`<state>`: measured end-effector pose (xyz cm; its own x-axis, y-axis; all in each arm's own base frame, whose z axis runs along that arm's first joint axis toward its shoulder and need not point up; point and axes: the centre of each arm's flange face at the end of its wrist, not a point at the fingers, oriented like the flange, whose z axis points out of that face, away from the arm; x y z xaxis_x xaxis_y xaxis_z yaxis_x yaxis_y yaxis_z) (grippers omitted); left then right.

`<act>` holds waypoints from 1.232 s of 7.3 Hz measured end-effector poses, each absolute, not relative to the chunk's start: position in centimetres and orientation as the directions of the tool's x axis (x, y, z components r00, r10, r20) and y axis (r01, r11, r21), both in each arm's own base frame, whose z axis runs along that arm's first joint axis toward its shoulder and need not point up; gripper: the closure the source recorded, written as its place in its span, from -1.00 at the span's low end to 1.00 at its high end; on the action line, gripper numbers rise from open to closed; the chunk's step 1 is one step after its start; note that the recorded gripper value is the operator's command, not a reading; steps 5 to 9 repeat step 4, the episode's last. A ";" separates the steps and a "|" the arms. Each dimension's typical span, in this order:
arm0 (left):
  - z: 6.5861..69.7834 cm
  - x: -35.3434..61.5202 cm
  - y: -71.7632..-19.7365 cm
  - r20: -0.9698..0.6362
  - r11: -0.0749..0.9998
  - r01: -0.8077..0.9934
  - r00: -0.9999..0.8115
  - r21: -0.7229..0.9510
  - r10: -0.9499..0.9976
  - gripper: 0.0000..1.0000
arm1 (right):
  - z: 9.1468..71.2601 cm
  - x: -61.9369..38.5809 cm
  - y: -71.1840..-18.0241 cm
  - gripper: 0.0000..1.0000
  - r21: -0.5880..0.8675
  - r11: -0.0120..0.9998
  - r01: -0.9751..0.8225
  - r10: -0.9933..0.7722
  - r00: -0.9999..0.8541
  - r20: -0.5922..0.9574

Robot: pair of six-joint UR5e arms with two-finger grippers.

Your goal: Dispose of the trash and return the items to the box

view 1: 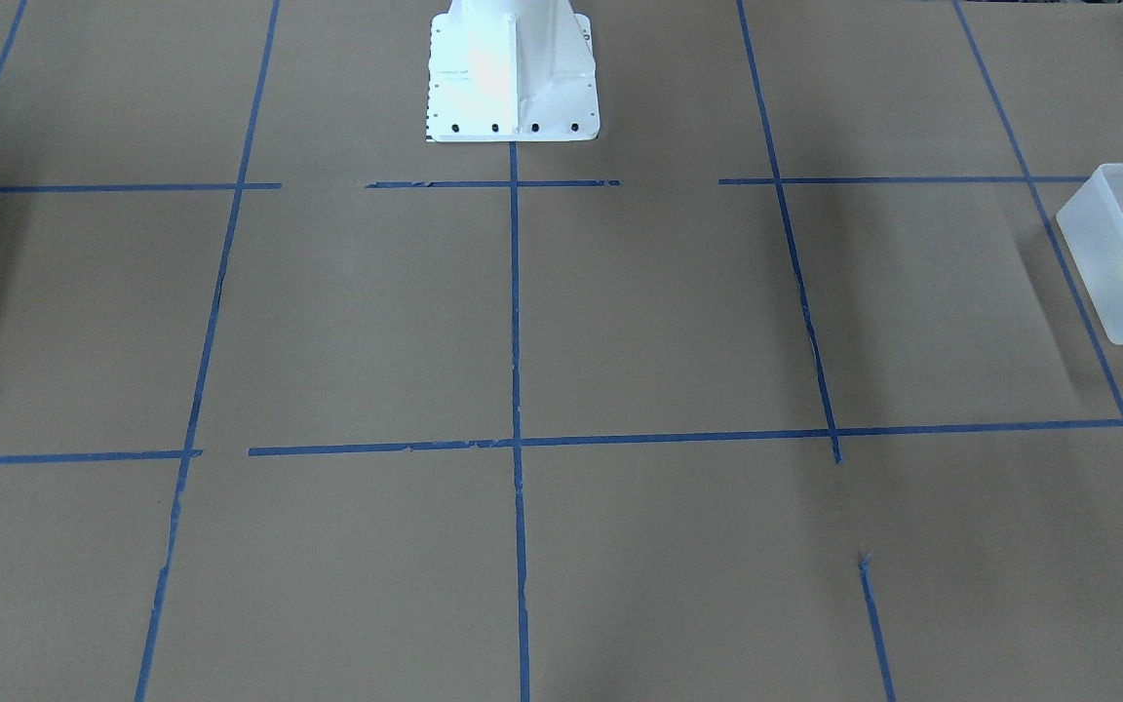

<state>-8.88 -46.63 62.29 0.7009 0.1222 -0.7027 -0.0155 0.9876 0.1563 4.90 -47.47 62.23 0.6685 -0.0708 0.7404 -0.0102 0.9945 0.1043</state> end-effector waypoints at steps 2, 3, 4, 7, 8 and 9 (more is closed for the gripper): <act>62.2 -8.9 -46.6 -0.702 0.987 -0.015 0.701 0.158 0.123 -1.00 | 62.3 4.9 -47.5 -1.00 0.105 0.994 -0.010 -0.072 0.669 0.740; 62.2 -8.9 -46.7 -0.702 0.987 -0.016 0.701 0.159 0.124 -1.00 | 62.2 4.9 -47.5 -1.00 0.105 0.994 -0.010 -0.072 0.668 0.740; 62.1 -8.9 -46.7 -0.702 0.987 -0.016 0.701 0.160 0.125 -1.00 | 62.2 4.9 -47.5 -1.00 0.107 0.994 -0.010 -0.073 0.668 0.741; 62.1 -8.9 -46.7 -0.702 0.987 -0.016 0.701 0.160 0.125 -1.00 | 62.2 4.9 -47.5 -1.00 0.107 0.994 -0.010 -0.073 0.668 0.741; 62.1 -8.9 -46.7 -0.702 0.987 -0.016 0.701 0.160 0.125 -1.00 | 62.2 4.9 -47.5 -1.00 0.107 0.994 -0.010 -0.073 0.668 0.741; 62.1 -8.9 -46.7 -0.702 0.987 -0.016 0.701 0.160 0.125 -1.00 | 62.2 4.9 -47.5 -1.00 0.107 0.994 -0.010 -0.073 0.668 0.741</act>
